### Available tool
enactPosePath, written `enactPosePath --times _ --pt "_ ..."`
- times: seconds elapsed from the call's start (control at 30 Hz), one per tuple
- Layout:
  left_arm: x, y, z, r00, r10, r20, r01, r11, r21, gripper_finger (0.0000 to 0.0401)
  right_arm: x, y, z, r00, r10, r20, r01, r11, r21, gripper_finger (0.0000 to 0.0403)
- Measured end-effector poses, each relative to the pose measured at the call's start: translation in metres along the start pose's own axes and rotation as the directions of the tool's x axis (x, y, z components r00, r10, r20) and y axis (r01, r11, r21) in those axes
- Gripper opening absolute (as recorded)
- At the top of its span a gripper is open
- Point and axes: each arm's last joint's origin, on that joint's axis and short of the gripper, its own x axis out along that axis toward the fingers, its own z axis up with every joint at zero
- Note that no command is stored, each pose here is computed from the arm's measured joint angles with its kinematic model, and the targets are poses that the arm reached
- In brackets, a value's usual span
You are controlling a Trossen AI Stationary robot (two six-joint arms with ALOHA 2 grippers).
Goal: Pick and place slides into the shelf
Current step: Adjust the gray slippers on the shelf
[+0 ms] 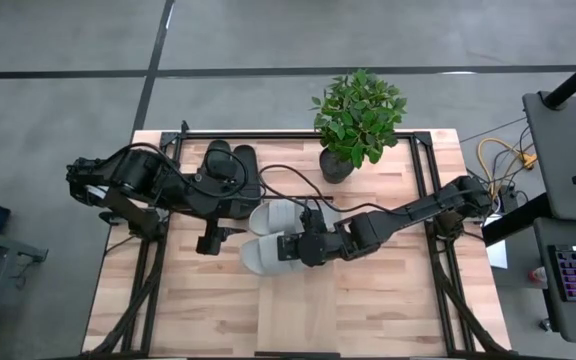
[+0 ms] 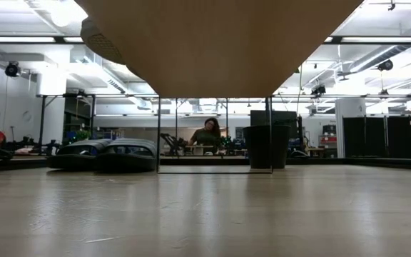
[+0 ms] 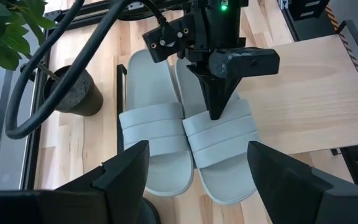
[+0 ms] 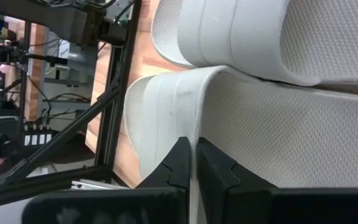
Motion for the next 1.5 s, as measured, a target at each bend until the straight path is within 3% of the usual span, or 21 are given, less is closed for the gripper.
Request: enactPosePath --times 0.73,1.5 --pt "0.000 -0.001 0.000 1.000 -0.021 -0.001 0.021 1.000 0.001 0.0256 -0.006 0.000 -0.008 1.000 0.005 0.025 -0.005 1.000 0.011 0.0009" --pt "0.002 -0.002 -0.001 0.999 -0.053 -0.011 0.053 0.999 -0.004 0.0256 -0.003 0.001 0.006 0.999 -0.003 0.054 0.004 1.000 -0.022 0.0018"
